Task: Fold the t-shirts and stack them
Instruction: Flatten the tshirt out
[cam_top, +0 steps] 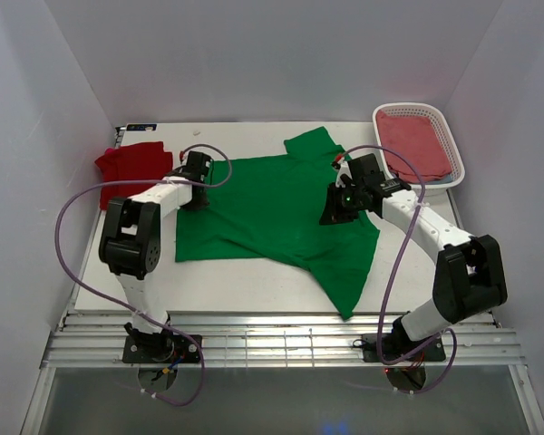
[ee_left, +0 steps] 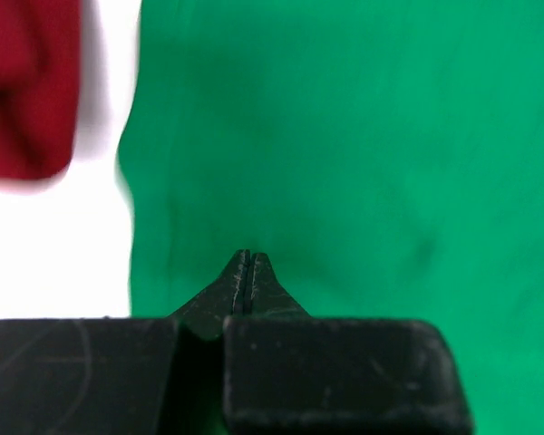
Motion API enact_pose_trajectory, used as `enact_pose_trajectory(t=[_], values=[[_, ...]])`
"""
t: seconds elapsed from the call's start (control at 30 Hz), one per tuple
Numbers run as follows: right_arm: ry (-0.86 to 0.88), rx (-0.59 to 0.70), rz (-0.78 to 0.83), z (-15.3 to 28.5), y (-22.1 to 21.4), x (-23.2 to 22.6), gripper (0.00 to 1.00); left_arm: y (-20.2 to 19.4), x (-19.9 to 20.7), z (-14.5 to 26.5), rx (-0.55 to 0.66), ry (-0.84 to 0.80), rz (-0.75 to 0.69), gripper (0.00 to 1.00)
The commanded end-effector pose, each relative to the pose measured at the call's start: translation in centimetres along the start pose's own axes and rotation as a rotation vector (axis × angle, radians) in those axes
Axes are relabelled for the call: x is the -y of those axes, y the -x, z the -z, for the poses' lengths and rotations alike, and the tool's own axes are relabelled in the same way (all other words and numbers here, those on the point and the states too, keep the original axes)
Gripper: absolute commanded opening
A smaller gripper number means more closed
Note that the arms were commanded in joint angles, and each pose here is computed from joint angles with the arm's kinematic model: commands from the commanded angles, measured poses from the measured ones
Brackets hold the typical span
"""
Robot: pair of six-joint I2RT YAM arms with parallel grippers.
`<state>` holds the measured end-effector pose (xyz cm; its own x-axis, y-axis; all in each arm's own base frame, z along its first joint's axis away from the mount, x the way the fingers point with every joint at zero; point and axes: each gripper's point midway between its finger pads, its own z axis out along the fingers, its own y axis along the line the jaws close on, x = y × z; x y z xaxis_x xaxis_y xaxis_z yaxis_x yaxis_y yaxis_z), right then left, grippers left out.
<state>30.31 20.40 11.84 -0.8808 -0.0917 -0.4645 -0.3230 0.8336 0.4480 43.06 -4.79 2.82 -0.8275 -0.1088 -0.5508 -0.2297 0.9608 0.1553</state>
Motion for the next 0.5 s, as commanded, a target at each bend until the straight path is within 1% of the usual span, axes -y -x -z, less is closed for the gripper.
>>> enact_pose_trajectory(t=[0.0, 0.03, 0.07, 0.1, 0.13, 0.23, 0.27, 0.37, 0.47], values=[[0.043, 0.035, 0.017, 1.3, 0.1, -2.0, 0.19, 3.3, -1.0, 6.7, 0.153, -0.091, 0.077, 0.09], [0.04, 0.039, 0.021, 1.4, 0.1, -2.2, 0.22, 2.0, -1.4, 6.9, 0.136, -0.09, 0.072, 0.15], [0.039, 0.041, 0.028, 1.7, -0.1, -2.4, 0.23, 1.5, -1.8, 7.3, 0.135, -0.084, 0.073, 0.22], [0.037, 0.035, 0.028, 1.8, -0.4, -2.4, 0.24, 0.9, -2.1, 7.5, 0.126, -0.08, 0.08, 0.37], [0.039, 0.046, 0.031, 2.1, -0.4, -2.7, 0.25, -0.7, -2.6, 7.5, 0.092, -0.071, 0.077, 0.44], [0.038, 0.039, 0.03, 2.2, -1.3, -2.7, 0.27, -3.0, -2.7, 7.2, 0.035, -0.073, 0.102, 0.48], [0.039, 0.044, 0.029, 2.4, -1.5, -2.8, 0.27, -4.3, -2.9, 6.9, 0.006, -0.064, 0.102, 0.49], [0.035, 0.038, 0.026, 2.6, -2.3, -2.6, 0.27, -6.1, -3.2, 6.4, -0.042, -0.044, 0.11, 0.49], [0.029, 0.039, 0.021, 2.8, -3.0, -2.4, 0.27, -7.2, -3.2, 5.6, -0.075, -0.034, 0.101, 0.47]])
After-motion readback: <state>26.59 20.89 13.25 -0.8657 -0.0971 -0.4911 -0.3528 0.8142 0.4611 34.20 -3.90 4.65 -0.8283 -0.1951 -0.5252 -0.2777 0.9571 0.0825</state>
